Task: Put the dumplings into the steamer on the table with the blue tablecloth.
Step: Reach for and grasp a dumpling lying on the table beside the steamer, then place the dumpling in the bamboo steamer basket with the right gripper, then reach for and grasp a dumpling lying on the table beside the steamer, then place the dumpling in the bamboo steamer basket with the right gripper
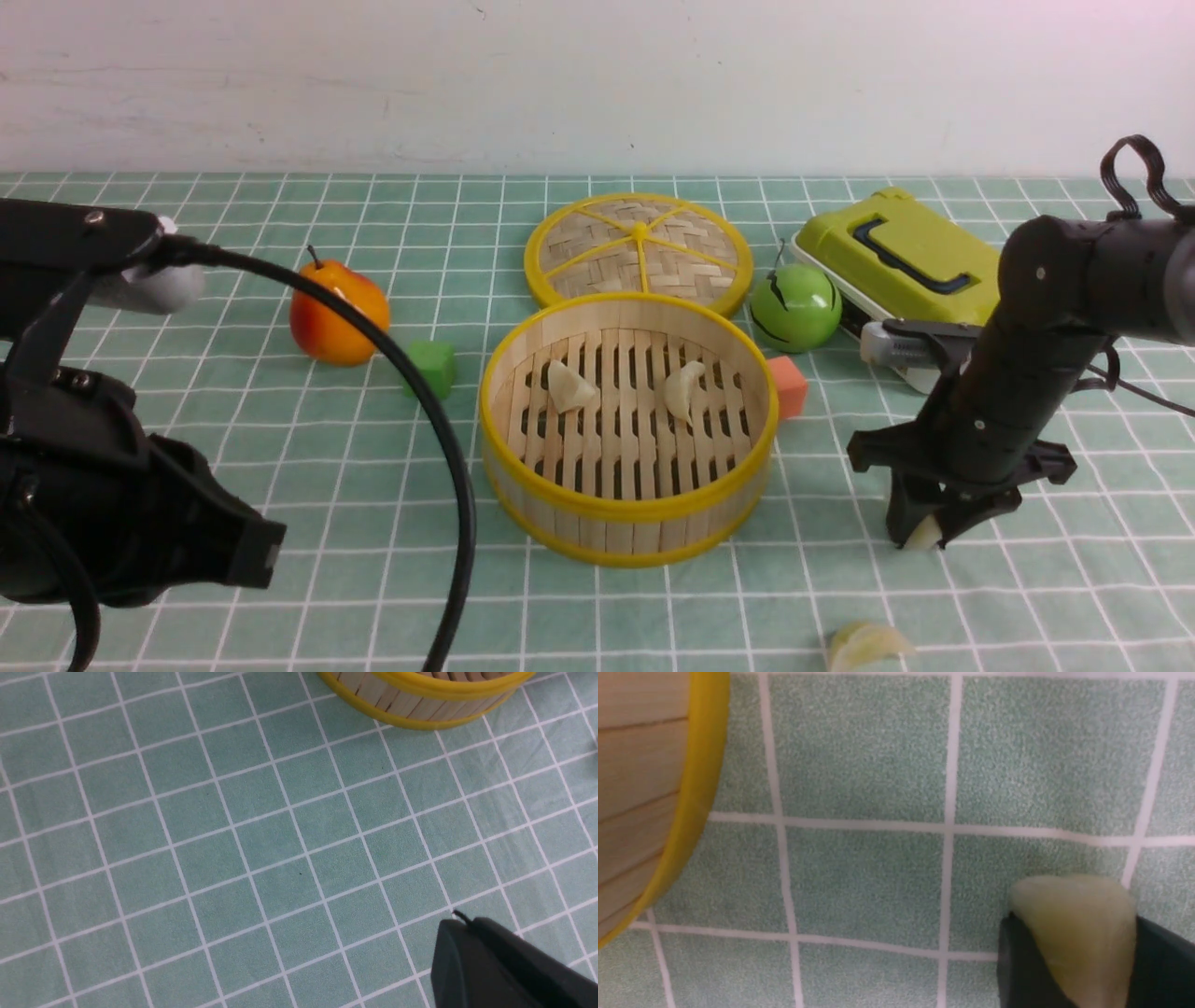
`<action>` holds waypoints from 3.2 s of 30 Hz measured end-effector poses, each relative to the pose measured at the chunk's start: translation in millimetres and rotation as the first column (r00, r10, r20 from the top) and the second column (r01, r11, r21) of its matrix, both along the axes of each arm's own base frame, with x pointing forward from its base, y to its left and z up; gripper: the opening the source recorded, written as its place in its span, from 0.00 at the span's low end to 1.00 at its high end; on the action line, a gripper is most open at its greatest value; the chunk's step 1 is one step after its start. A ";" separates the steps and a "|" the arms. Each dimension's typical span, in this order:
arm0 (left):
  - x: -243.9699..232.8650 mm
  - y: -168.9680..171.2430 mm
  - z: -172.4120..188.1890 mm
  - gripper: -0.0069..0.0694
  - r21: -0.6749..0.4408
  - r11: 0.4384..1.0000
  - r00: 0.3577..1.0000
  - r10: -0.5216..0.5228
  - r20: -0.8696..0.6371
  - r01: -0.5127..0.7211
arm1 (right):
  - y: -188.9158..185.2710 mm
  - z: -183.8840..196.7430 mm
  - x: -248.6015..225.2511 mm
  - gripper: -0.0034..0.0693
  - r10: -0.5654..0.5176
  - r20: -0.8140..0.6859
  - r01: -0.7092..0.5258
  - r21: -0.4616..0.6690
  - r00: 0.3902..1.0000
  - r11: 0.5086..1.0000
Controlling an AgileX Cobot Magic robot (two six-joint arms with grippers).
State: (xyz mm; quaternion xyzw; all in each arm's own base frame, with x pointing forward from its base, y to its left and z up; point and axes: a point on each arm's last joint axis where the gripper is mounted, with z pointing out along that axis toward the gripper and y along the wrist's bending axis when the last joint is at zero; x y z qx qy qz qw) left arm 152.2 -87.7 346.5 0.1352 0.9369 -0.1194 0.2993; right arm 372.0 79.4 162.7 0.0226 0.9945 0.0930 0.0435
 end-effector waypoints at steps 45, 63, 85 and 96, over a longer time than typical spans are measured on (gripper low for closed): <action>-88.6 52.2 -4.8 0.08 -0.086 0.995 0.994 0.048 0.096 -0.039 | 174.1 75.2 21.7 0.74 0.511 0.174 -0.512 -0.043 0.842 0.858; -87.6 51.5 -3.6 0.08 -0.094 0.995 0.993 0.046 0.112 -0.035 | 77.5 107.0 -120.5 0.75 0.740 0.084 -0.719 -0.190 0.667 0.669; -89.2 48.6 -3.5 0.09 -0.128 0.992 0.995 0.035 0.093 -0.023 | 90.1 -3.2 -92.0 0.56 0.873 -0.005 -0.849 -0.237 0.487 0.472; -89.2 48.6 -3.5 0.09 -0.116 0.993 0.995 0.021 0.101 -0.009 | 99.0 36.8 -73.1 0.04 0.852 -0.018 -0.827 -0.252 0.523 0.502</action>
